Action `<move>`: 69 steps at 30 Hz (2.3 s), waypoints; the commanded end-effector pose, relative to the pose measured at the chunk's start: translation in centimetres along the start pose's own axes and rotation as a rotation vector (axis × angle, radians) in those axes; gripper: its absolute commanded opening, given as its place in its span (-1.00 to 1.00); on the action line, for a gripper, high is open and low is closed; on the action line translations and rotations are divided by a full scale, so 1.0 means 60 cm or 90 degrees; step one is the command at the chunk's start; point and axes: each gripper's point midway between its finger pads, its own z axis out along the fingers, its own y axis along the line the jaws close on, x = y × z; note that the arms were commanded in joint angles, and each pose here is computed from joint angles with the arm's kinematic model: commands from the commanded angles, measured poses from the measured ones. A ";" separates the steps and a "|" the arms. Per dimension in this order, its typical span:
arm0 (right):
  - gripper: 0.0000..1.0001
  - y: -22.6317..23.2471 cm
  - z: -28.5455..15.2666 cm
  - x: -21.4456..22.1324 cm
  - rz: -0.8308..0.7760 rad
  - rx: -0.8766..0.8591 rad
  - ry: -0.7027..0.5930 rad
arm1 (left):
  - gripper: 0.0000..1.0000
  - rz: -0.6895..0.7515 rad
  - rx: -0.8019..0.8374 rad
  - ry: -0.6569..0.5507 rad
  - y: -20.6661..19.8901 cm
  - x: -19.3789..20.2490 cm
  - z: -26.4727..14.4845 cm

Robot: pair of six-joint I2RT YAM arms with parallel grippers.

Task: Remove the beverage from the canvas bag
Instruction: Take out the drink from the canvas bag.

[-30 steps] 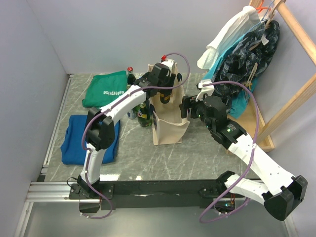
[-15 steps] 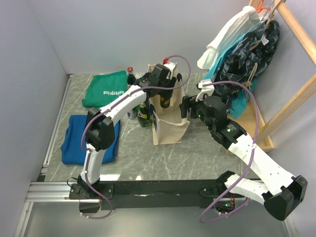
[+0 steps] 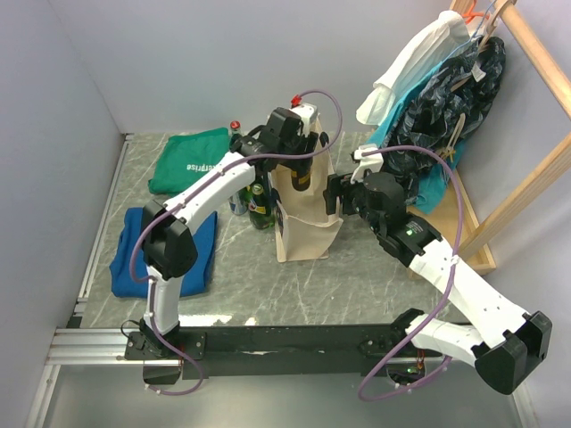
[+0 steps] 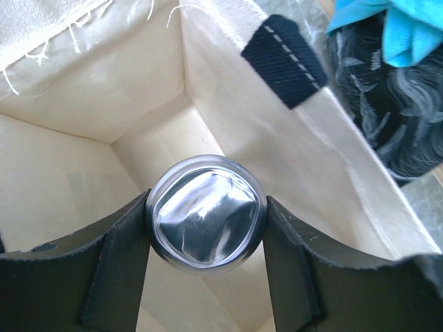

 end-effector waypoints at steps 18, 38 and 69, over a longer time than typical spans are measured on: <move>0.78 0.006 -0.010 -0.049 0.025 0.000 -0.031 | -0.98 0.017 0.083 -0.136 -0.051 -0.116 -0.143; 0.77 0.001 -0.006 -0.034 0.033 0.012 -0.014 | -0.98 0.011 0.098 -0.217 -0.052 -0.163 -0.249; 0.77 -0.001 -0.007 -0.030 0.035 0.019 -0.005 | -0.98 0.001 0.044 -0.308 -0.013 -0.192 -0.408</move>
